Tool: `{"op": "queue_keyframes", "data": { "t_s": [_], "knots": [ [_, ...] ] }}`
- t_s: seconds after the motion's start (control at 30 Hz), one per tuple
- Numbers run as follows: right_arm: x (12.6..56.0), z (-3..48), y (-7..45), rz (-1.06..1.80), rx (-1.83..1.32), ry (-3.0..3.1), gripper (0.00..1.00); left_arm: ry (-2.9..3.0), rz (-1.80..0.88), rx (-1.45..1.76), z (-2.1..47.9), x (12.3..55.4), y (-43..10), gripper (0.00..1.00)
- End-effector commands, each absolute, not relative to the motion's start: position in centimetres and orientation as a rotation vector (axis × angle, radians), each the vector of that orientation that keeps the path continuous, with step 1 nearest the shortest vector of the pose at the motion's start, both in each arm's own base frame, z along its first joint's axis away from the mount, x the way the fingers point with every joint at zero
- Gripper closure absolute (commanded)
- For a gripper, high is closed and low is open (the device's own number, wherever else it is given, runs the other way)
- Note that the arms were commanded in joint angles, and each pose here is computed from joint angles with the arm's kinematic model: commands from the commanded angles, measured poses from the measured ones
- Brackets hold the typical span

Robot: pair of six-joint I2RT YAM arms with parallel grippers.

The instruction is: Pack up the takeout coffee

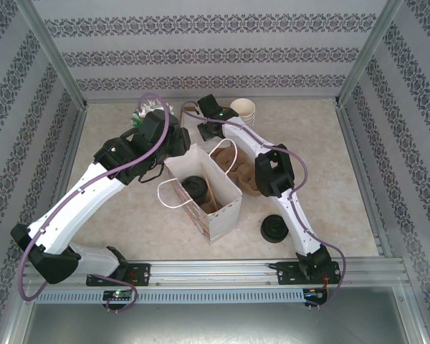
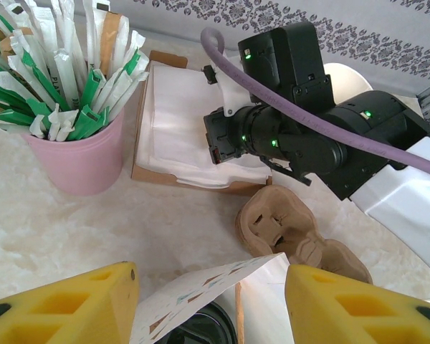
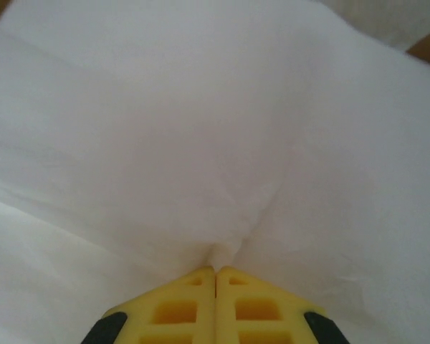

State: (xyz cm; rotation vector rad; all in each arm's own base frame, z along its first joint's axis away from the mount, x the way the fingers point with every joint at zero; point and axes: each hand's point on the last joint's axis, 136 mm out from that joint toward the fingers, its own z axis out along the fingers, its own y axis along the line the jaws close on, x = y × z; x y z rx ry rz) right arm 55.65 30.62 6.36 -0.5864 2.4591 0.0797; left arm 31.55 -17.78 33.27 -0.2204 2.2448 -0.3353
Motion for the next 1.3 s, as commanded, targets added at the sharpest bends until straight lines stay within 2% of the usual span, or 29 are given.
{"op": "queue_keyframes", "data": {
  "t_s": [0.0,0.33,0.73,1.0,1.27],
  "knots": [
    [56.2,8.3,30.9,0.104,-0.563,2.43,1.0,2.216,-0.341,-0.241,34.5,31.4,-17.0,0.43],
    [55.2,20.3,31.6,0.345,-0.463,2.277,1.0,2.165,-0.371,-0.2,36.5,30.1,-16.0,0.43],
    [50.7,34.3,30.9,0.542,-0.385,2.071,1.0,2.06,-0.376,-0.081,39.8,27.1,-13.7,0.43],
    [44.1,43.7,29.8,0.524,-0.444,1.885,1.0,1.979,-0.411,0.091,42.0,25.8,-14.3,0.42],
    [34.9,46.4,29.5,0.482,-0.597,1.754,1.0,1.837,-0.368,0.342,44.2,24.2,-14.6,0.31]
  ]
}}
